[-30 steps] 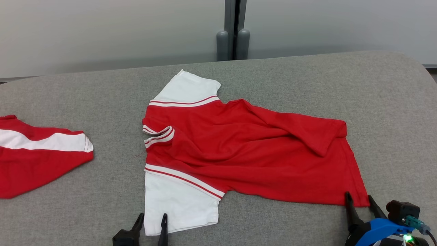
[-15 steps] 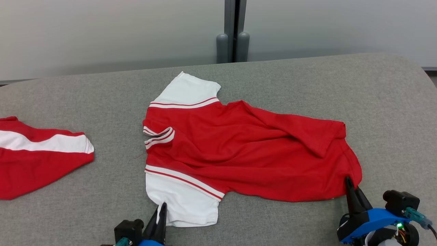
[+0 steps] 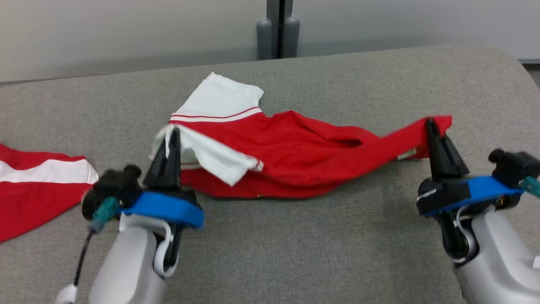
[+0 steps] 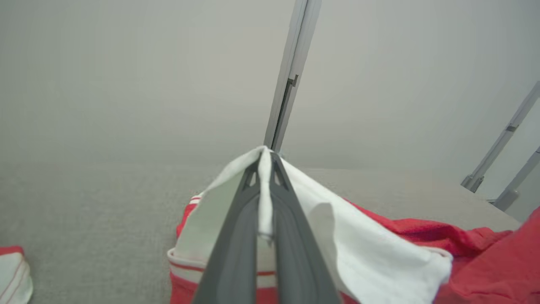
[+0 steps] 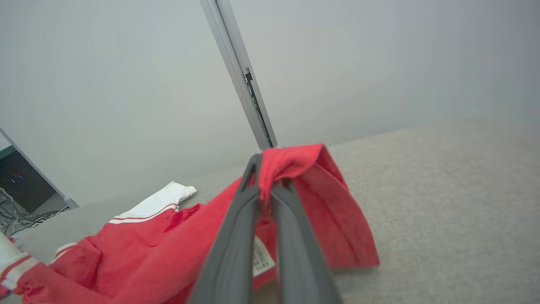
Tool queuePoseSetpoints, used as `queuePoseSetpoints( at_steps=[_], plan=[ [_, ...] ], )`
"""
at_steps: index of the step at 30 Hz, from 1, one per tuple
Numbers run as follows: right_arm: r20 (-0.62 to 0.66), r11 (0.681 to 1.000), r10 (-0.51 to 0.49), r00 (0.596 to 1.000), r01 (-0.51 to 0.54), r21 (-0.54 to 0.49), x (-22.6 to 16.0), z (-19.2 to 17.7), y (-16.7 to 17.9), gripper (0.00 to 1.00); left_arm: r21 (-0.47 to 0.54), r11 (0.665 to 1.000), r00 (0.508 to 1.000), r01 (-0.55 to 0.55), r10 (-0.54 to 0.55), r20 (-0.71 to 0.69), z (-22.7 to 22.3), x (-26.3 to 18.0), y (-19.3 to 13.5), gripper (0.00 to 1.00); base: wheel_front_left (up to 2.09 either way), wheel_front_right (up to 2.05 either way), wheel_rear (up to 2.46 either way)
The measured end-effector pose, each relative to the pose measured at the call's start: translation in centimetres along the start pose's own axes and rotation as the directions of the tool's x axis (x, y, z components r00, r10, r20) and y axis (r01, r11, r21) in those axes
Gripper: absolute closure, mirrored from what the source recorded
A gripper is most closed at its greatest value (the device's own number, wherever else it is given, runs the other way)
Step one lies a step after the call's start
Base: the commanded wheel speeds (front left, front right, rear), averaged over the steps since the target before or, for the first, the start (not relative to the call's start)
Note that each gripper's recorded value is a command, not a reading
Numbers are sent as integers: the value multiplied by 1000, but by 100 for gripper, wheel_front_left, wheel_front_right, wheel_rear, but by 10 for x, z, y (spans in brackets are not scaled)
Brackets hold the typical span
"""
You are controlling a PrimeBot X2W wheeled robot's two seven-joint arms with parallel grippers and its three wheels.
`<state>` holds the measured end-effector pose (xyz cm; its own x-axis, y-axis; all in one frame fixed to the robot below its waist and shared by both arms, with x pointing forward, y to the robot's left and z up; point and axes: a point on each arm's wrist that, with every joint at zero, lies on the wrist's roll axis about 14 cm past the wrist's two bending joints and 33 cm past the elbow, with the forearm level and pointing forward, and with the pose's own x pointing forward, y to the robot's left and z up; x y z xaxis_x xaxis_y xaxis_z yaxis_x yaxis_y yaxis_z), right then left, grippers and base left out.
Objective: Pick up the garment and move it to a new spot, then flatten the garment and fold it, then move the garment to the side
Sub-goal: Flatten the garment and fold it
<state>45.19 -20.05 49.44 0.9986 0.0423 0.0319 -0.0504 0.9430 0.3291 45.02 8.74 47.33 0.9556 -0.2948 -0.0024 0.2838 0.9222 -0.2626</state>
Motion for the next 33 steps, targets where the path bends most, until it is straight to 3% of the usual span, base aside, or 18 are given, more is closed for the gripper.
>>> queuePoseSetpoints(
  at_steps=[7,16,21,29,33],
  plan=[
    [95,994,91,991,-85,-66,82,46,15,100,150,982,975,111,-137,177,76,101,-9,100,0,0,0],
    [204,994,103,974,-94,-52,183,108,19,100,285,950,917,127,-221,331,163,207,-11,100,0,0,0],
    [258,995,100,961,-90,-50,220,142,20,100,396,910,882,120,-281,379,205,238,-23,100,0,0,0],
    [347,995,101,933,-86,-59,249,194,24,100,422,902,825,86,-302,478,268,255,-35,100,0,0,0],
    [358,993,117,926,-102,-61,254,202,32,100,435,895,797,99,-334,504,284,253,-51,100,0,0,0]
  ],
)
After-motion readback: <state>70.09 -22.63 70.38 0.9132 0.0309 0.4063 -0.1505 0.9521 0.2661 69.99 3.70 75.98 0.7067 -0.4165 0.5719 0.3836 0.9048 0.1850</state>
